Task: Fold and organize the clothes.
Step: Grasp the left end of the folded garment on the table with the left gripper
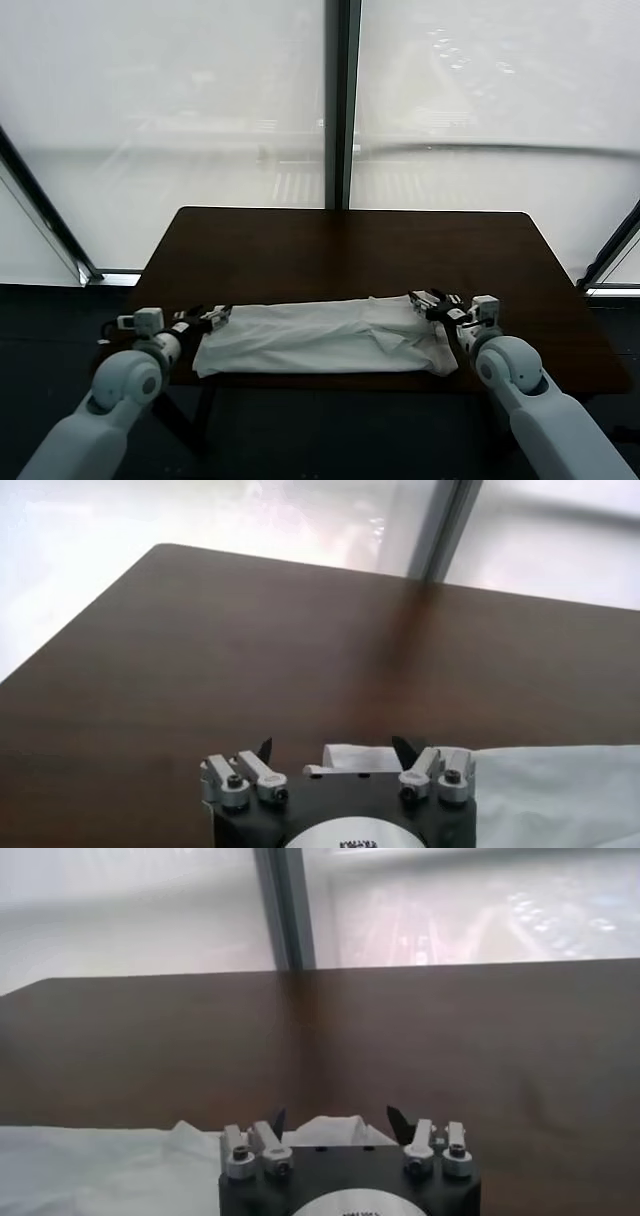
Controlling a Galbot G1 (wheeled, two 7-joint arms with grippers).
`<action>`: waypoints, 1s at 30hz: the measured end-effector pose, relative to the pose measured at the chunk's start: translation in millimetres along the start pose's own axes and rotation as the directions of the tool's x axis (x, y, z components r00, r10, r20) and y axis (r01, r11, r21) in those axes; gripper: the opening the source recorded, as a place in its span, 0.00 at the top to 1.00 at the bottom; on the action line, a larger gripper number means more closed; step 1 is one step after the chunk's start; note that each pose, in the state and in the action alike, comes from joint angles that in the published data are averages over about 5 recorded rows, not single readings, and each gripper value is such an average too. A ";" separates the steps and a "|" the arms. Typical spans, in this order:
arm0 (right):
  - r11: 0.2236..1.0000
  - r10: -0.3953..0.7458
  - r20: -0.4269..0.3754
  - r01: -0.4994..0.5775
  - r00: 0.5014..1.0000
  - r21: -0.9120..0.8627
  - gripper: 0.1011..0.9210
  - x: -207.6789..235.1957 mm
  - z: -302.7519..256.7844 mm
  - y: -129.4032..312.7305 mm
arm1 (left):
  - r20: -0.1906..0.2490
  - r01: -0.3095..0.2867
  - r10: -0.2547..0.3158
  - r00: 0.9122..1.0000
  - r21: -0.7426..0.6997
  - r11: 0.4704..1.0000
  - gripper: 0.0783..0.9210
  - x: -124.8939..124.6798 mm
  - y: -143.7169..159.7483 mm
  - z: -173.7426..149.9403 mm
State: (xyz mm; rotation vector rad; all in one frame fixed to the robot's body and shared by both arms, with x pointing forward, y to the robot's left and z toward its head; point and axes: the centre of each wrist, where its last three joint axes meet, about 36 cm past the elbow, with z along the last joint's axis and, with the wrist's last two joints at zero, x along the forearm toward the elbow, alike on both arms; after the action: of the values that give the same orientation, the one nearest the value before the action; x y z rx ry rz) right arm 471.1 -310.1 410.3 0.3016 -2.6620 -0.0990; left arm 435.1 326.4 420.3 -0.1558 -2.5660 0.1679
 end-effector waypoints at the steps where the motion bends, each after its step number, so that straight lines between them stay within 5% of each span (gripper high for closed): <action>1: 1.000 0.000 0.000 0.000 1.000 0.000 0.40 -0.1 0.2 0.2 | -0.001 -0.001 0.001 1.000 0.000 1.000 0.13 0.2 -0.1 0.6; 5: 1.000 0.000 -0.001 0.000 1.000 -0.002 0.53 -0.5 1.0 0.4 | -0.002 -0.006 0.006 1.000 -0.001 1.000 0.24 2.7 -1.7 4.1; 15: 1.000 0.006 -0.002 -0.006 1.000 -0.003 0.95 1.8 5.9 0.3 | 0.012 -0.013 0.013 1.000 -0.001 1.000 0.82 6.4 -6.0 11.3; 30: 0.998 0.046 0.057 -0.043 0.997 -0.050 0.95 1.8 13.9 2.6 | 0.034 0.000 0.001 0.999 -0.006 1.000 0.90 -4.2 0.0 0.3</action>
State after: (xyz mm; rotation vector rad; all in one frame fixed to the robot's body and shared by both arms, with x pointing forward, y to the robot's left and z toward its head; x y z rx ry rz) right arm 462.8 -307.7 399.0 0.2268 -2.7177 -0.1613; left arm 438.4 325.7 417.9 -0.1571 -2.6007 0.1642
